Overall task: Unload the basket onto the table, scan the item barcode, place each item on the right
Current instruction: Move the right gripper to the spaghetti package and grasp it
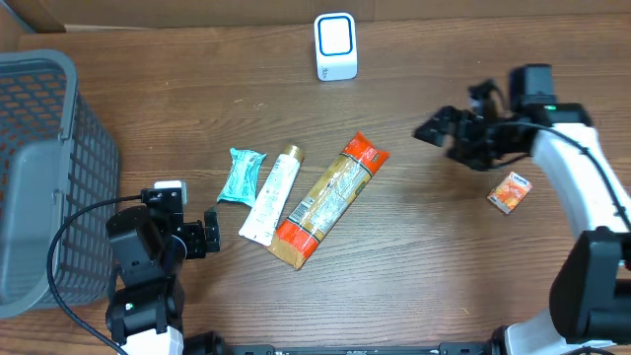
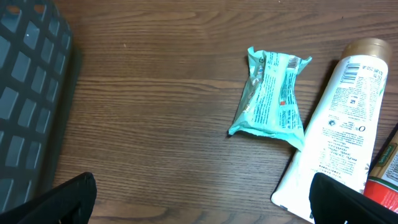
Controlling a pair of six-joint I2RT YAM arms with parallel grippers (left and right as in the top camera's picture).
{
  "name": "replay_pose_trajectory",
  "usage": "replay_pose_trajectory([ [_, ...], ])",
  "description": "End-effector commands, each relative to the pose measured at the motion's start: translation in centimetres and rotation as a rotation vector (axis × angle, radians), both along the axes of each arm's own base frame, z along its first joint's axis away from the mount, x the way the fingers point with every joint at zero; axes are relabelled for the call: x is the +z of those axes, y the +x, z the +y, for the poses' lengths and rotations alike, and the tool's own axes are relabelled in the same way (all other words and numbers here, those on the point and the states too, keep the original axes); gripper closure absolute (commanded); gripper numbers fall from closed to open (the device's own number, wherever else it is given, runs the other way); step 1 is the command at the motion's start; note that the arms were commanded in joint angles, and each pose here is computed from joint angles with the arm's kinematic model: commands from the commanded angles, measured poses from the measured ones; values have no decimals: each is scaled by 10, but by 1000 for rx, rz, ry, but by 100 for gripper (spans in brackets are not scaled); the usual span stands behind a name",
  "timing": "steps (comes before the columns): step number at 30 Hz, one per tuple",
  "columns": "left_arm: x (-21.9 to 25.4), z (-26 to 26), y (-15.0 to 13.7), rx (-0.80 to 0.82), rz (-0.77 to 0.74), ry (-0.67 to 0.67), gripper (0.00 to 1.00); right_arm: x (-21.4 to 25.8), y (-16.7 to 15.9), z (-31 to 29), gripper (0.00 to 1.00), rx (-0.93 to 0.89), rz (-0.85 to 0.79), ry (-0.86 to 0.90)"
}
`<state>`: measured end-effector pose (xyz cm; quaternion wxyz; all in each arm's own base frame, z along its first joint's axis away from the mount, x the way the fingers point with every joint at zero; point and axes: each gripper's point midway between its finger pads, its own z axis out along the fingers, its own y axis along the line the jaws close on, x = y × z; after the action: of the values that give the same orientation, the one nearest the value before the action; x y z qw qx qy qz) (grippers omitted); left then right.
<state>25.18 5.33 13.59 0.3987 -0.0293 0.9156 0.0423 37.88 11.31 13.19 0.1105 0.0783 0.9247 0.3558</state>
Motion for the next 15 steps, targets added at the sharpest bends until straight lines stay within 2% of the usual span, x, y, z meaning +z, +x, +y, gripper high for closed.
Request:
replay_pose_trajectory([
  [1, -1, -1, 0, -18, 1, 4, 0, -5, -8, 26, 0, -46, 78, 12],
  [5, -1, -1, 0, -18, 1, 4, 0, -23, -15, 48, 1, -85, 116, -84],
  [11, -1, -1, 0, -18, 1, 4, 0, -27, -19, 90, 12, -13, 17, -163],
  [15, -1, -1, 0, -18, 1, 4, 0, -30, -19, 102, 16, -52, -7, -223],
])
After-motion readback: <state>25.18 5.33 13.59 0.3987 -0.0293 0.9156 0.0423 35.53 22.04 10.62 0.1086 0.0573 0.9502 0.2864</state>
